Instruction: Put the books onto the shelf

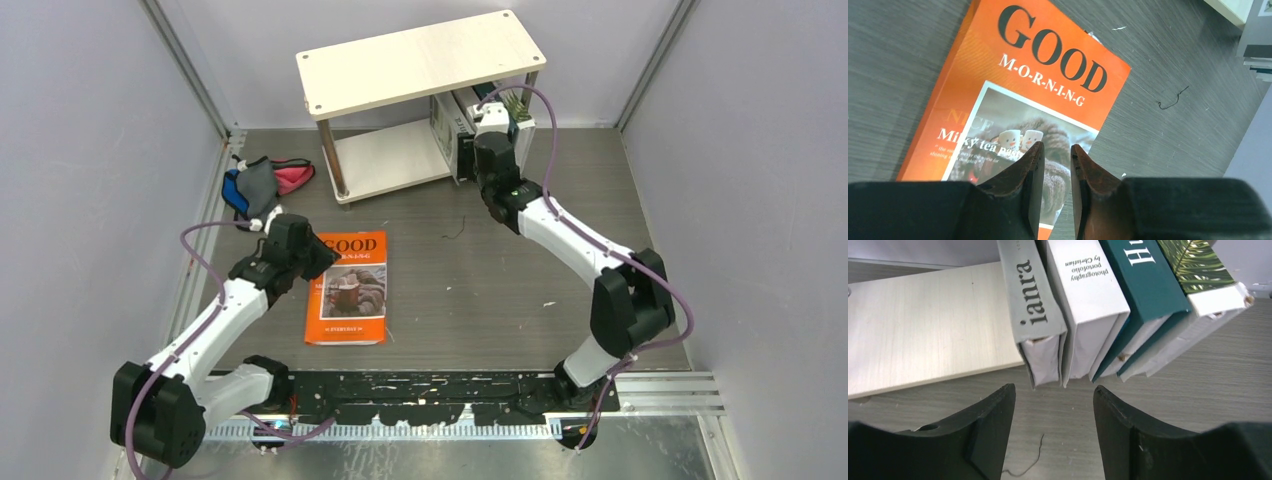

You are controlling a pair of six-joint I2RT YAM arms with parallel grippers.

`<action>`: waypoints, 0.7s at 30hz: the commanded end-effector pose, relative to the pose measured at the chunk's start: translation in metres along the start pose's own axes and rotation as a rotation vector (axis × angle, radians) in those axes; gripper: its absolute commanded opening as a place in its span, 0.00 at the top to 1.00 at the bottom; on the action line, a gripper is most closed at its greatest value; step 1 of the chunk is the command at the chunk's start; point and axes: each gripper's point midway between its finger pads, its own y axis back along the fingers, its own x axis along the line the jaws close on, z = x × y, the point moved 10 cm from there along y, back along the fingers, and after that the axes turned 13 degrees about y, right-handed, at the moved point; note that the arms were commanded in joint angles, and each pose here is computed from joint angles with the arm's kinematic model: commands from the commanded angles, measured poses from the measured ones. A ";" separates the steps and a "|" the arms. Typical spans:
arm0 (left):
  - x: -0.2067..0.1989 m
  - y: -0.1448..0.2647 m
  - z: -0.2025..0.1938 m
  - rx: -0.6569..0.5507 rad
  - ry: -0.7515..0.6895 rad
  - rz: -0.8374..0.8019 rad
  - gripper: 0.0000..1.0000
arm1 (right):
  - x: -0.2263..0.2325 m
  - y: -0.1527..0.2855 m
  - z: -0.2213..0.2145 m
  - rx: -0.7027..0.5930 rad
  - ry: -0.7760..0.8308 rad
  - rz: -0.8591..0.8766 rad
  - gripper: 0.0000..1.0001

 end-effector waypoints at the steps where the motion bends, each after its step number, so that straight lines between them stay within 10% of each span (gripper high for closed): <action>1: 0.010 0.009 0.001 -0.043 0.045 0.041 0.72 | -0.010 0.043 0.029 -0.120 -0.065 -0.028 0.36; 21: 0.059 0.024 -0.005 -0.147 0.097 0.205 0.62 | 0.041 0.143 0.003 -0.109 -0.028 0.132 0.36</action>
